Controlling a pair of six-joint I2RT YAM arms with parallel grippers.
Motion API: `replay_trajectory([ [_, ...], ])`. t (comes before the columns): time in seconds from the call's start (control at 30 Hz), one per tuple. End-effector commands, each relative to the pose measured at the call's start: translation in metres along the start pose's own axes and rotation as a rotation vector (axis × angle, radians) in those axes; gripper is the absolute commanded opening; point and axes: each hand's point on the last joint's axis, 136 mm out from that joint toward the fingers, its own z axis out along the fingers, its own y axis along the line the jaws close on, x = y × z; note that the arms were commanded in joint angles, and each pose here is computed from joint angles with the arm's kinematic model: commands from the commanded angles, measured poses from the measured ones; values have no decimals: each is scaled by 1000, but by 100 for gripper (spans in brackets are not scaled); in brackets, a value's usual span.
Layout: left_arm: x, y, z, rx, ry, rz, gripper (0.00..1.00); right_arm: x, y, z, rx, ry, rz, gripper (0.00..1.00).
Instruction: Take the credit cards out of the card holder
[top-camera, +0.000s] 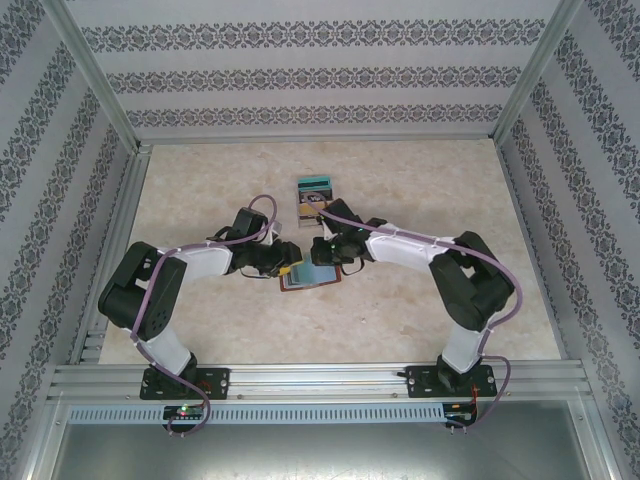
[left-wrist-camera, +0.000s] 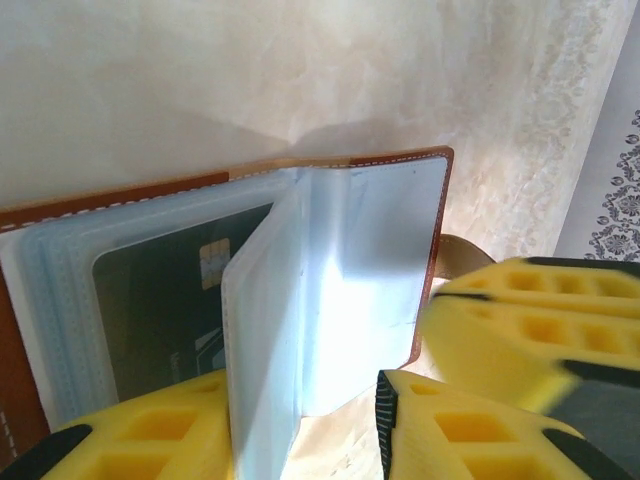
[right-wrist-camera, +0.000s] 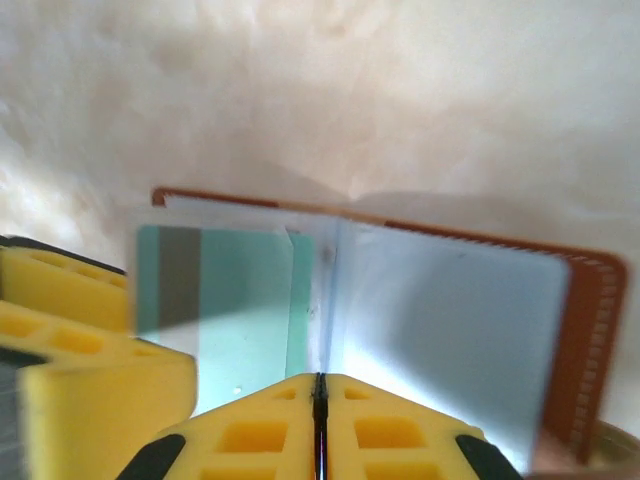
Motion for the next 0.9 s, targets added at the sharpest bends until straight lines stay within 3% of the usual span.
replay_trajectory([
  [0.0, -4, -21, 6, 54, 2, 40, 39, -12, -8, -17, 37, -84, 18, 12],
  [0.4, -4, -59, 29, 103, 53, 98, 39, 6, -60, -34, 163, -129, 93, 12],
  [0.7, -4, -53, 27, 58, 44, 105, 42, -1, -51, -41, 127, -144, 67, 15],
  [0.87, -8, -37, 14, 13, -10, 75, 41, 0, -32, -29, 78, -80, 16, 13],
])
